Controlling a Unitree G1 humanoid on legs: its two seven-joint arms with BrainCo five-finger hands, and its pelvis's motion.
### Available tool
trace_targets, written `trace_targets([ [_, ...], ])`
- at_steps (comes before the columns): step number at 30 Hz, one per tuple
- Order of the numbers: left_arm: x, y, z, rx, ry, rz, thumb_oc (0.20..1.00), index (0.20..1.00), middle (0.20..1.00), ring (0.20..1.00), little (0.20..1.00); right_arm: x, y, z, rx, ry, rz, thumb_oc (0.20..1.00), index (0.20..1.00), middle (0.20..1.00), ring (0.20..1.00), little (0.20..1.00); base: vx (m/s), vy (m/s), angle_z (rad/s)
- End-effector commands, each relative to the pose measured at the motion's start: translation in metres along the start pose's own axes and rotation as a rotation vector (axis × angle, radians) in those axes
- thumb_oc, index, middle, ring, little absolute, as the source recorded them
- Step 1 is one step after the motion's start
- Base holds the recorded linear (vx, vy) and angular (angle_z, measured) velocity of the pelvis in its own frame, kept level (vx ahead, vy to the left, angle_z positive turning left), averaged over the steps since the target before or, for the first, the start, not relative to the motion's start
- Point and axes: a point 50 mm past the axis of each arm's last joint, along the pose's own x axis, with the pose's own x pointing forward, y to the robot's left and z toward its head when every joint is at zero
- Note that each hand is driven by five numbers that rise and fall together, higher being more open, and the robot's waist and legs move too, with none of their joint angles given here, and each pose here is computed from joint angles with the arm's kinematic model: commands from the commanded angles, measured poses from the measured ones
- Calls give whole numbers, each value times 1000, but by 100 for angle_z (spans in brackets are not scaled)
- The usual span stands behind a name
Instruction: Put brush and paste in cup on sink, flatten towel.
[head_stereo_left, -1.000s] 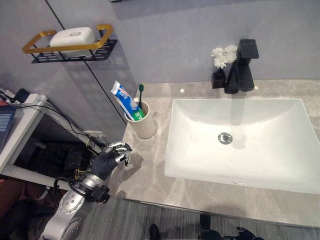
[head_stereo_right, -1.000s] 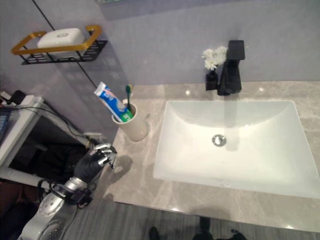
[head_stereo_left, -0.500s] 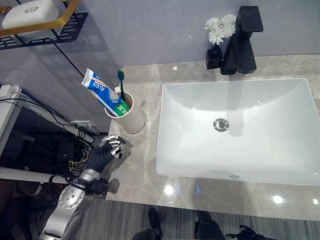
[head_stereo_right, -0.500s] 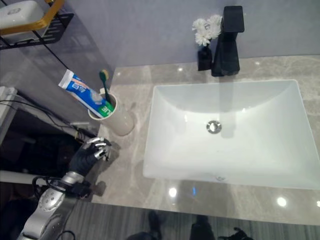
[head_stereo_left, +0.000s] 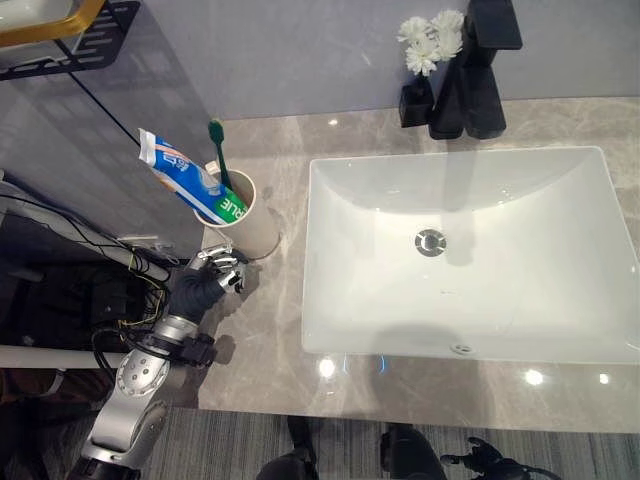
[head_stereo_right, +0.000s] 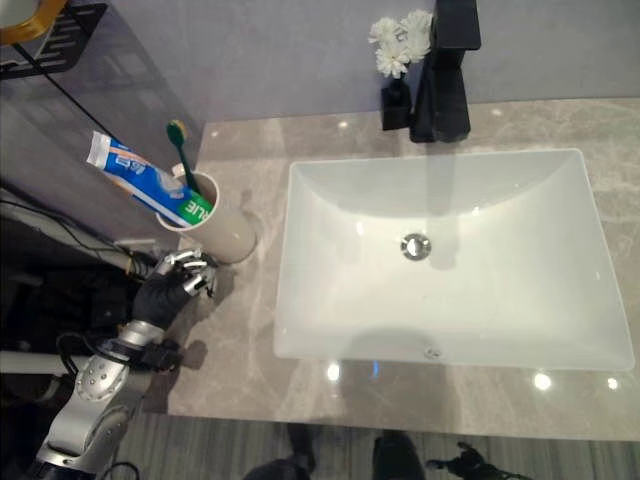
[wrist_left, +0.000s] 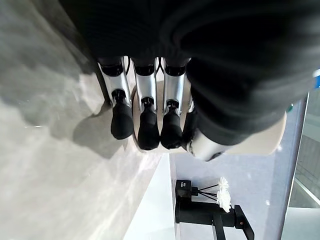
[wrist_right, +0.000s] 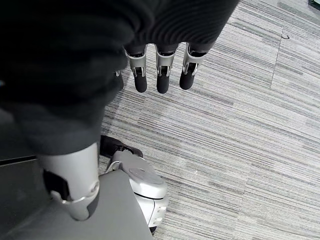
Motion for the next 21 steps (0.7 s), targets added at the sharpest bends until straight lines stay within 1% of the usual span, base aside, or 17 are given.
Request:
trace_targets([
  [1, 2, 7, -3, -6, -2, 51, 200, 200, 200, 200, 200, 1, 9, 6, -36, -13, 9, 1000, 1000, 1000, 1000, 1000, 0, 0, 0],
  [4, 5, 8, -2, 3, -7, 57, 200, 200, 200, 200, 200, 1, 10, 7, -81, -18, 12, 1000, 1000, 1000, 1000, 1000, 11, 0, 0],
  [13, 16, 17, 1, 23, -40, 129, 200, 200, 200, 200, 200, 0, 11, 5, -32, -13, 11, 1000, 1000, 1000, 1000, 1000, 12, 1, -2],
  [21, 31, 22, 2, 20, -74, 199, 200, 200, 200, 200, 200, 0, 14, 9, -45, -29, 16, 1000, 1000, 1000, 1000, 1000, 4, 2, -5],
])
